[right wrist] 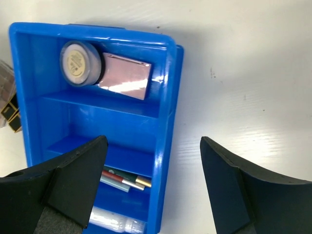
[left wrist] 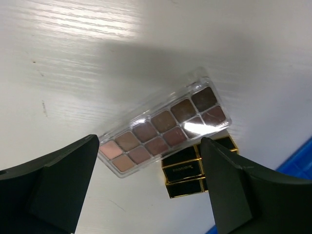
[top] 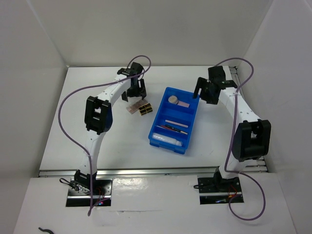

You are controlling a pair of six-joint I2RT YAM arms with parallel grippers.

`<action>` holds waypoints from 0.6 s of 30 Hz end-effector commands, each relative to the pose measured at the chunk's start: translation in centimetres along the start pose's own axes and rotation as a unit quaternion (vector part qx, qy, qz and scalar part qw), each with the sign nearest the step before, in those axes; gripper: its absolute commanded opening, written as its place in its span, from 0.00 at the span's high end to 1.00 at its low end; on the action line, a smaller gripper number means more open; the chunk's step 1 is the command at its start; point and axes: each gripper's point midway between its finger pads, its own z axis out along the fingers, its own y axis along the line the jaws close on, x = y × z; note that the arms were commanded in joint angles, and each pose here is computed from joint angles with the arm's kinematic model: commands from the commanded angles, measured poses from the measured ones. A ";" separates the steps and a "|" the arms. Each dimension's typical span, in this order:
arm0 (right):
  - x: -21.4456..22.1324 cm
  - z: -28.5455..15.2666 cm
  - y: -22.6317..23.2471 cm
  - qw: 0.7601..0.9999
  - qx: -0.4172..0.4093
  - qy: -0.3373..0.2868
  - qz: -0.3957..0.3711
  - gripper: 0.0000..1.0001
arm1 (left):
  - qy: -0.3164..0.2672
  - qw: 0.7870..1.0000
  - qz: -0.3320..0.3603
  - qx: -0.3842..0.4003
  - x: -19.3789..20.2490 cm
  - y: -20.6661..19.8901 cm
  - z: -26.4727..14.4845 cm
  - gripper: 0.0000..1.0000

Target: Organize the makeup

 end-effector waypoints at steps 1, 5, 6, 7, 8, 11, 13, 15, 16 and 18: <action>-0.7 0.1 -0.3 1.000 0.005 -0.001 -0.008 0.16 | -0.025 0.998 0.032 -0.043 -0.9 1.6 -0.2 0.00; -0.3 0.9 -0.4 1.000 0.009 0.009 -0.008 0.16 | -0.009 0.997 0.073 -0.019 0.0 1.6 1.0 0.00; -0.4 1.0 -0.2 1.000 0.005 0.010 -0.008 0.16 | -0.005 0.997 0.079 0.002 0.1 0.9 1.0 0.00; -0.4 1.0 -0.2 1.000 0.005 0.011 -0.008 0.16 | -0.005 0.996 0.084 0.002 0.1 0.9 1.0 0.00; -0.2 1.4 -0.3 1.000 0.007 0.015 -0.008 0.16 | 0.008 0.995 0.094 0.015 0.8 0.7 1.2 0.00; -0.3 1.5 -0.1 1.000 0.003 0.017 -0.008 0.16 | 0.008 0.993 0.109 0.038 0.9 0.0 1.5 0.00; -0.7 1.7 0.0 1.000 0.001 0.012 -0.012 0.16 | 0.012 0.992 0.118 0.036 1.1 0.1 2.0 0.00; -0.6 1.7 0.2 1.000 -0.003 0.014 -0.012 0.16 | 0.015 0.990 0.134 0.036 1.4 -0.2 2.1 0.00; -0.6 1.7 0.2 1.000 -0.003 0.014 -0.012 0.16 | 0.020 0.990 0.134 0.034 1.7 -0.1 2.5 0.00; -0.4 2.0 0.1 1.000 -0.002 0.018 -0.012 0.16 | 0.023 0.987 0.155 0.035 2.1 -0.3 2.4 0.00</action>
